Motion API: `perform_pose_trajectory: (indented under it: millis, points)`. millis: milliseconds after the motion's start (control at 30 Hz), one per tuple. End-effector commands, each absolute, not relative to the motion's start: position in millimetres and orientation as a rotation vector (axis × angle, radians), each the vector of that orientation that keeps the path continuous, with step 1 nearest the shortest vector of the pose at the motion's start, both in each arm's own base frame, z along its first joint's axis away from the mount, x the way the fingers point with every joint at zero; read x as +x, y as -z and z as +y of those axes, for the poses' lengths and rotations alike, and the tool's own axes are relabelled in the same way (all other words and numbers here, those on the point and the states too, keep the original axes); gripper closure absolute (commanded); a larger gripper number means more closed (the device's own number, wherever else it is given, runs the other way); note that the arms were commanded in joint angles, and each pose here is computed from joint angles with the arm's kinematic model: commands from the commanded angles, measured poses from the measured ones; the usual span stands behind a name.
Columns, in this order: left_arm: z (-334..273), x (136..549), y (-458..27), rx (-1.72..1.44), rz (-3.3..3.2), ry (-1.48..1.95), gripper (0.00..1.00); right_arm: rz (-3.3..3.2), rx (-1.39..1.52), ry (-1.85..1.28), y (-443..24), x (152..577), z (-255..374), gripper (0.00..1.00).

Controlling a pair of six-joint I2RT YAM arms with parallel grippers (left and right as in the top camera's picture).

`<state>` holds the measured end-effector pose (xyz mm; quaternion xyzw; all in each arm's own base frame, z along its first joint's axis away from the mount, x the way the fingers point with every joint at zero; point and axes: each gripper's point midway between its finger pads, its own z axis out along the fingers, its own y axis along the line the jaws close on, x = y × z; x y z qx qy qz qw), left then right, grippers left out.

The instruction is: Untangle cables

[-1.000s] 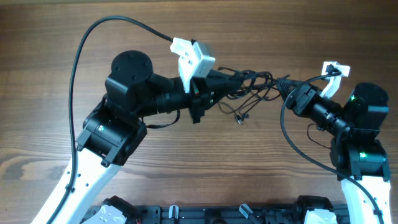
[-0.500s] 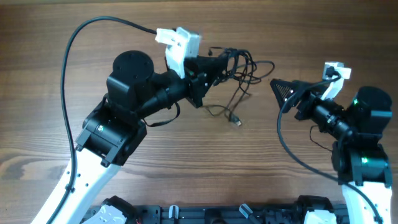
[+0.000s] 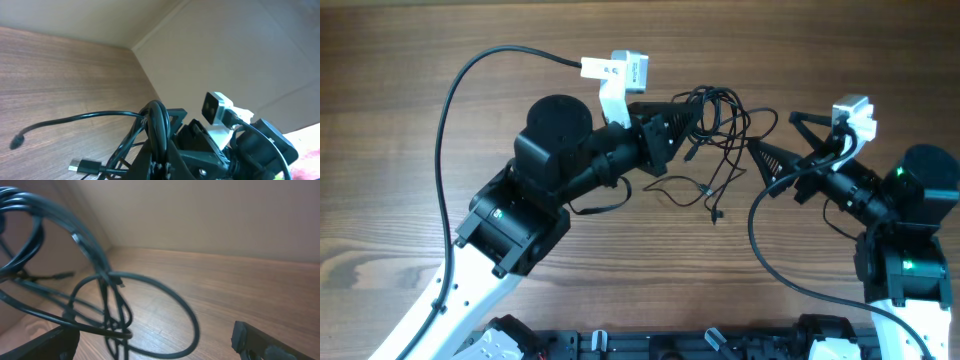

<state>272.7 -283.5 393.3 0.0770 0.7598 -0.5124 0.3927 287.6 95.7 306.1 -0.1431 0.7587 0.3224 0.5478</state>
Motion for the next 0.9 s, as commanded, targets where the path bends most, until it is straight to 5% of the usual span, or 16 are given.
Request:
perform_pose_trajectory:
  millis: [0,867]
  points:
    - [-292,266,-399,0.215,1.919,1.333,0.96,1.850,-0.178,-0.726,-297,303,79,0.00]
    - [-295,270,-392,0.201,1.936,1.300,0.96,1.871,-0.278,-0.771,-286,302,90,0.01]
